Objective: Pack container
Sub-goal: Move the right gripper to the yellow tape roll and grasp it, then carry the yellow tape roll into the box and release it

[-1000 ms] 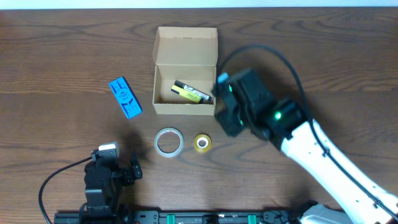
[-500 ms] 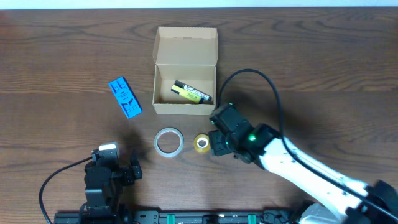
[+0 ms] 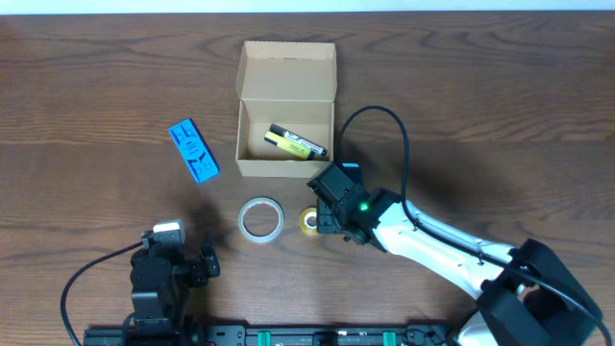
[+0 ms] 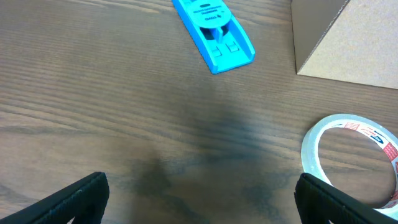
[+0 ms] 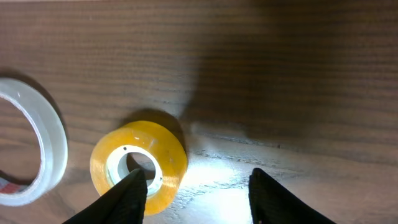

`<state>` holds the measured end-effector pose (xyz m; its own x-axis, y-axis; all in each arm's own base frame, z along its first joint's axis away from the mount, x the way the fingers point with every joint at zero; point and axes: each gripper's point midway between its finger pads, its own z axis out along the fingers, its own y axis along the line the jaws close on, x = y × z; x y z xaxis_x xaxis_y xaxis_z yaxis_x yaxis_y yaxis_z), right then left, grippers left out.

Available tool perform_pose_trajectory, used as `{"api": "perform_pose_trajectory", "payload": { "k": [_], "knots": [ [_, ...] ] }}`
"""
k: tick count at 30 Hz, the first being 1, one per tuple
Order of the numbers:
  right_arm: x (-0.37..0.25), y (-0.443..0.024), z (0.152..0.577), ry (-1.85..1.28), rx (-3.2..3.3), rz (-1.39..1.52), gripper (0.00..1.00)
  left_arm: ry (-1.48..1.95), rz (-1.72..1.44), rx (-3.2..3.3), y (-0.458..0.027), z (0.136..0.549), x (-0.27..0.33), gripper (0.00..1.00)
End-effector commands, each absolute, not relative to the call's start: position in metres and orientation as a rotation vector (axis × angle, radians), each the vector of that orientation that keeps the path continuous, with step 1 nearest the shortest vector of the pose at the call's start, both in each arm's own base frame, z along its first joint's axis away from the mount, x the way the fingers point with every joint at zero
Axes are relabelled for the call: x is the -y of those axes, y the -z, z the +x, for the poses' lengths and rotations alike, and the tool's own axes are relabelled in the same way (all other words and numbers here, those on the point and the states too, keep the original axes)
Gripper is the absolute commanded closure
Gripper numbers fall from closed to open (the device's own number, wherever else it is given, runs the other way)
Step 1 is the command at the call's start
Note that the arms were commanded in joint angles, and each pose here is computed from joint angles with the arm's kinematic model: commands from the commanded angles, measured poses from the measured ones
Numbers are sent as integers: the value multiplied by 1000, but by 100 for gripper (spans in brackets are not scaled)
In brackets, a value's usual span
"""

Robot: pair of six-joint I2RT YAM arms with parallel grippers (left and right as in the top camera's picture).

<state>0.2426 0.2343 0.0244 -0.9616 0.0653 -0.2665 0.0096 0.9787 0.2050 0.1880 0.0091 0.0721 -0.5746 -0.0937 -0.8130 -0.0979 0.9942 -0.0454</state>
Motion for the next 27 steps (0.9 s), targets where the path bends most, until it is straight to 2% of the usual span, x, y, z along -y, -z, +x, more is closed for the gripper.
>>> {"api": "perform_pose_trajectory", "payload": {
  "k": [1, 11, 22, 24, 27],
  "knots": [
    [-231, -19, 241, -275, -2851, 172, 50, -17, -126, -2195, -67, 187, -10, 5],
    [-246, -17, 232, -302, -2849, 150, 50, -17, -126, -2195, -67, 187, -10, 5],
    [-242, 10, 225, -200, -2896, 146, 50, -17, -126, -2195, -67, 187, -10, 5],
    [-242, 11, 224, -195, -2898, 146, 59, -17, -126, -2195, -67, 187, -10, 5],
    [-242, 11, 224, -195, -2899, 146, 90, -17, -126, -2195, -67, 187, -10, 5]
  ]
}}
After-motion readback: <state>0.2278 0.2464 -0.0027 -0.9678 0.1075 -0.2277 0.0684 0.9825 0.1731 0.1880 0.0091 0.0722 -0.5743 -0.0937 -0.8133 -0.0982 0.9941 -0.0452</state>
